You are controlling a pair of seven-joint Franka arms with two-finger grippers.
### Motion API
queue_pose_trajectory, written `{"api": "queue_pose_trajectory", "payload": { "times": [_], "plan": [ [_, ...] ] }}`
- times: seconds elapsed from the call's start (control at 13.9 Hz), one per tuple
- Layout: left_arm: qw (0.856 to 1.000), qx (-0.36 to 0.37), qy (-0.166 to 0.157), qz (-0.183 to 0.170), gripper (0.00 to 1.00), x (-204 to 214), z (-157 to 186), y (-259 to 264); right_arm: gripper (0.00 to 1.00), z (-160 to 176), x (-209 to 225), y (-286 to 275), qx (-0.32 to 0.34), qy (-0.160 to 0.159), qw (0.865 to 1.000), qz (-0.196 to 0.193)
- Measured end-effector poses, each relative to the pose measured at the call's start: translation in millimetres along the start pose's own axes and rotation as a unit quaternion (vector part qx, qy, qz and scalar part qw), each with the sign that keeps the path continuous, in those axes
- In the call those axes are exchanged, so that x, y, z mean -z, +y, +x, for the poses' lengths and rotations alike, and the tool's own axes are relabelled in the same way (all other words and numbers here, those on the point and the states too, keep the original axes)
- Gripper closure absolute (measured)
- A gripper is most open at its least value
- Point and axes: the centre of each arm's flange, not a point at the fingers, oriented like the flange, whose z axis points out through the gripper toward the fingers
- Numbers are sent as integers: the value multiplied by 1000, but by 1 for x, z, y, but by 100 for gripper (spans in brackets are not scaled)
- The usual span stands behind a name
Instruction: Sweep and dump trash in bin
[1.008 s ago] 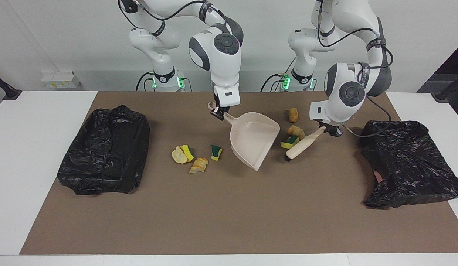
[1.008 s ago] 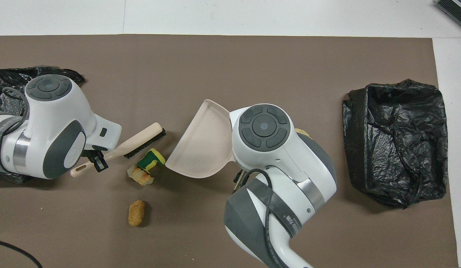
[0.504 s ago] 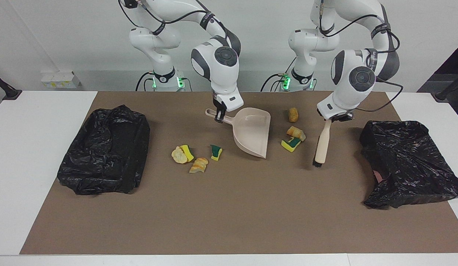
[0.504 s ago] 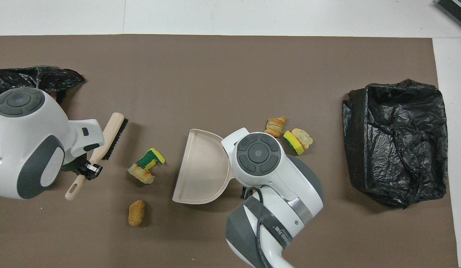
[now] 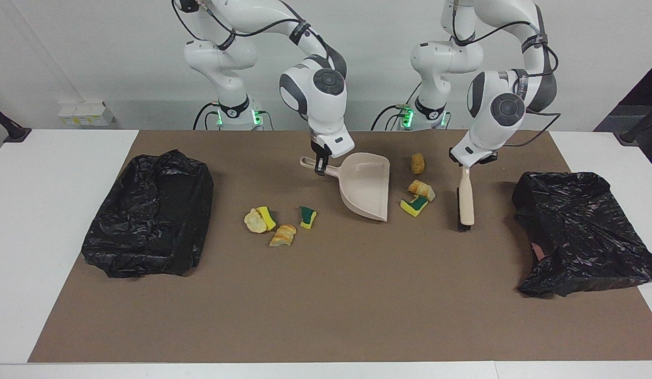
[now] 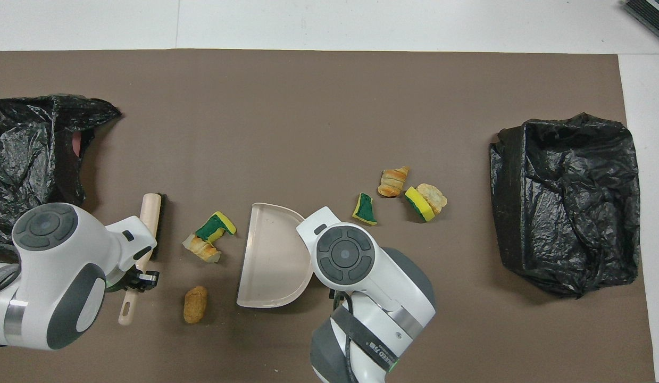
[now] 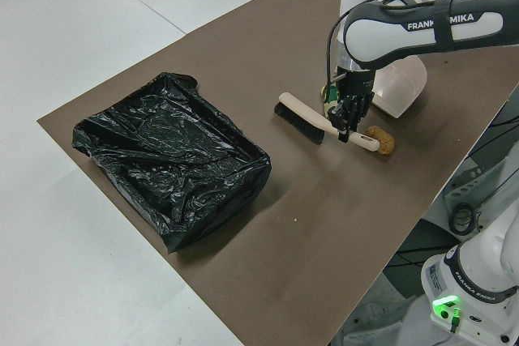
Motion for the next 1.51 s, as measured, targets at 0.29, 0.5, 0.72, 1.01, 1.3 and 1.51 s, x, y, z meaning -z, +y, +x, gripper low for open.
{"api": "queue_pose_trajectory", "payload": {
  "times": [0.29,0.5,0.72,1.01,1.3,1.51],
  "plan": [
    [1000,-5,4,-8,74,1,-7,61,69,0,-11,-3,-3,0,1000,-21],
    [1000,-26,15,-2,74,5,-23,130,69,0,-11,-4,-6,-1,1000,-22],
    [997,-65,33,8,74,15,-40,185,69,0,-12,-4,-7,-2,1000,-22],
    [999,-47,2,-15,74,44,-52,195,69,0,-12,-4,-9,-2,1000,-21],
    [996,85,-39,-1,74,68,-69,165,69,0,-12,-5,-3,-3,1000,-23],
    [985,165,-52,7,74,54,-77,143,69,0,-13,-6,24,-7,999,-22]
  ]
}}
